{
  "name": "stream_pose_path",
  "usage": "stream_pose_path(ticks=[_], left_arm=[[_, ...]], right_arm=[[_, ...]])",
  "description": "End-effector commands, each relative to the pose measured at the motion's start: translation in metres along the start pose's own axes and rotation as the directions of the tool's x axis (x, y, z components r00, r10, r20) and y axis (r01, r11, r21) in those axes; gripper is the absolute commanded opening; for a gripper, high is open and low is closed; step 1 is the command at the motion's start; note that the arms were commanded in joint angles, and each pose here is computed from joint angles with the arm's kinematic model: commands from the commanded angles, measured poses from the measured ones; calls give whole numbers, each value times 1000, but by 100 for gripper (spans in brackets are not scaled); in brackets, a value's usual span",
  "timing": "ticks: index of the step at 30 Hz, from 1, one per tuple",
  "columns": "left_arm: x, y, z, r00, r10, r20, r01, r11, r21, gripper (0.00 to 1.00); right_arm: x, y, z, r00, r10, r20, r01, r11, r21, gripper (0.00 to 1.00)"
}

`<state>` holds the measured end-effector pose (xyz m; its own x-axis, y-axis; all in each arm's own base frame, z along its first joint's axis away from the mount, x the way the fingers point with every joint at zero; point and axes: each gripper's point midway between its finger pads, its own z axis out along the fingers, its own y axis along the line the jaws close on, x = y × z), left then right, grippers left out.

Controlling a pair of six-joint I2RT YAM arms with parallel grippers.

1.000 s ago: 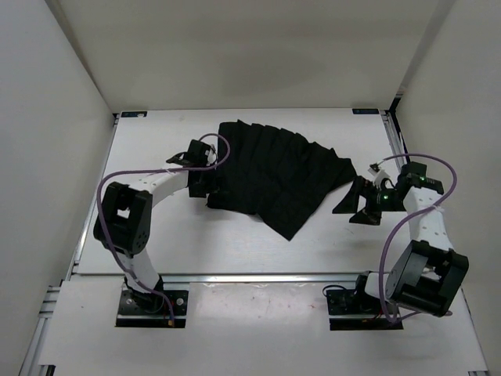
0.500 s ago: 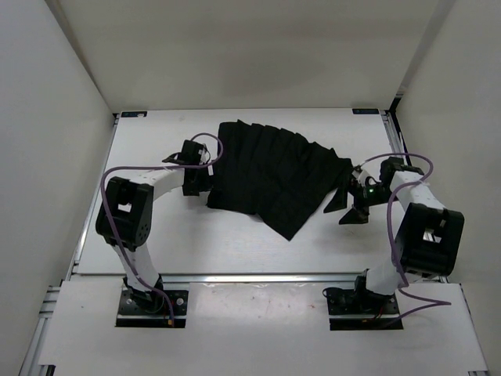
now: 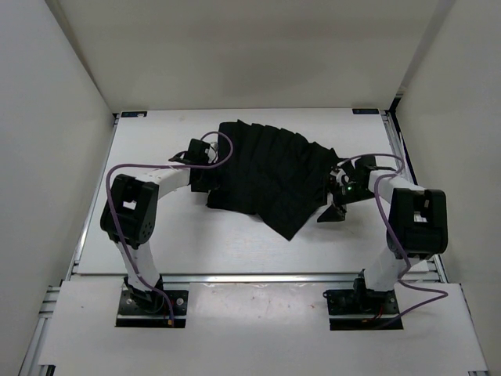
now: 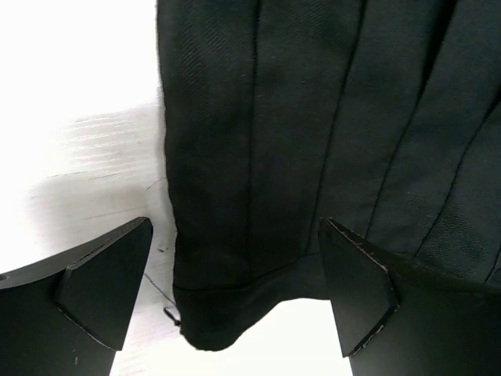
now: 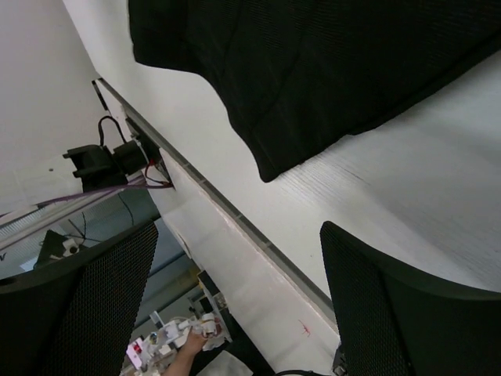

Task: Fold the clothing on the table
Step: Flatten the skirt out

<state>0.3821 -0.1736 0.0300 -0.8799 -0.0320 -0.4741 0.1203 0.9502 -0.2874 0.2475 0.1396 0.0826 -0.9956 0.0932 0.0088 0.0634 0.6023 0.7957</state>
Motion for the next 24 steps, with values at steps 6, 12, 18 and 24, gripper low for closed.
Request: stream_pose_path(ticks=[6,12,18,24], left_arm=[[6,-10,4,999,44,-12,-44,998,36,95],[10,3,1,1000,20,-16,-19,1000,22,79],[8,9,-1,1000,-11,-6,11,1000,27,67],[12,2,-3,1000,2,-8,-2,999,36,66]], right_arm=[[6,-12,28,998,19,-56,-18,1000,22,90],[-13,-9,46,998,-9,-61,12,999,49,86],[-21,-15,53,999,-6,-50,11,995,95,62],[-23,-22,60,1000,6,-13,-4,989,145,15]])
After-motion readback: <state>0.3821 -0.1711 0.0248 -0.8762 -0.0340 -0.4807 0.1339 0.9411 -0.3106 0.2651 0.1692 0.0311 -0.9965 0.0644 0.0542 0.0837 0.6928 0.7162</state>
